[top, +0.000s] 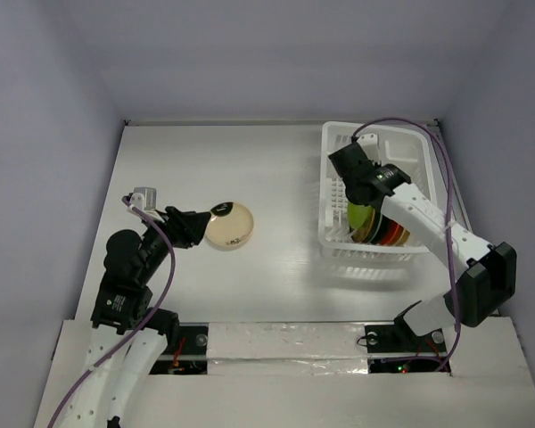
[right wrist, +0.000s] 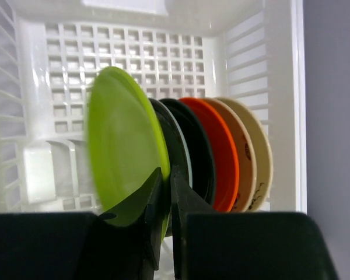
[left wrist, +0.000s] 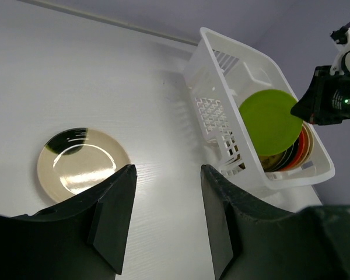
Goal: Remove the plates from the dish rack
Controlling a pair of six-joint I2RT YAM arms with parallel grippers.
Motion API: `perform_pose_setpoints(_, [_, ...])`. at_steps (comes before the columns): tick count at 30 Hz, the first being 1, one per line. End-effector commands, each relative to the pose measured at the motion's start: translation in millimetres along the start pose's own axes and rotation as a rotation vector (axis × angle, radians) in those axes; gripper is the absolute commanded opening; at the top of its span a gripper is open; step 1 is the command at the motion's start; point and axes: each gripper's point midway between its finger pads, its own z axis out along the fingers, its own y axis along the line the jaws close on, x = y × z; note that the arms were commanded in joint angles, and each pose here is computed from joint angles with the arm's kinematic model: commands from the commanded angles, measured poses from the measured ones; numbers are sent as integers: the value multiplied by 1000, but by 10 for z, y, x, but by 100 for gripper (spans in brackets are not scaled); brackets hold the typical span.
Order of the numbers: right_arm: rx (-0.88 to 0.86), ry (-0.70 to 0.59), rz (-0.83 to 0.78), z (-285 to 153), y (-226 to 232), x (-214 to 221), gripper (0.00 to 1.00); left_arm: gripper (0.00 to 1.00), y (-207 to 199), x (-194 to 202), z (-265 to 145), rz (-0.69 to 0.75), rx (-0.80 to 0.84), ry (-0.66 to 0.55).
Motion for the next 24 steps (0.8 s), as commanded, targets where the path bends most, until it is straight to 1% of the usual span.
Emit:
perform_pose_setpoints(1, [4,-109,88,-249,-165,-469,0,45,-97,-104,-9,16,43,-40])
perform_pose_setpoints(4, [-28,-138,97,-347,-151,-584,0,45,-104,-111,-17,16,44,-43])
perform_pose_setpoints(6, [11,-143,102,-378,-245,-617,0,45,-97,-116,-16,15,40,-45])
perform_pose_setpoints(9, [-7,-205,162,-610,-363,-807,0,46,-100,-118,-18,13,40,-45])
perform_pose_setpoints(10, [-40,-244,199,-726,-366,-923,0,46,-103,-121,-21,12,41,-47])
perform_pose_setpoints(11, [-109,-266,217,-827,-288,-982,0,46,-96,-121,-17,12,38,-47])
perform_pose_setpoints(12, [-162,-299,250,-937,-307,-1048,0,46,-93,-120,-17,4,35,-47])
perform_pose_setpoints(13, [-231,-327,260,-1028,-216,-1103,0,46,-94,-129,-18,-1,33,-50])
perform_pose_setpoints(14, [-369,-359,279,-1115,49,-1170,0,46,-76,-144,-23,-6,20,-57])
perform_pose_setpoints(15, [-438,-378,297,-1179,140,-1203,0,46,-55,-150,-20,-16,6,-61])
perform_pose_setpoints(16, [-529,-412,341,-1272,332,-1302,0,46,-51,-166,-26,-25,-1,-67])
perform_pose_setpoints(17, [-592,-417,351,-1311,494,-1312,0,45,-41,-169,-25,-28,-7,-69])
perform_pose_setpoints(18, [-688,-388,322,-1332,789,-1188,0,41,-34,-164,-23,-28,-10,-67])
perform_pose_setpoints(20, [-751,-364,334,-1293,1135,-1165,0,36,-29,-167,-19,-22,-11,-68])
perform_pose_setpoints(21, [-780,-344,329,-1288,1278,-1127,0,30,-32,-164,-23,-22,-10,-67])
perform_pose_setpoints(24, [-886,-298,328,-1266,1762,-1072,0,23,-44,-155,-27,-17,-2,-62])
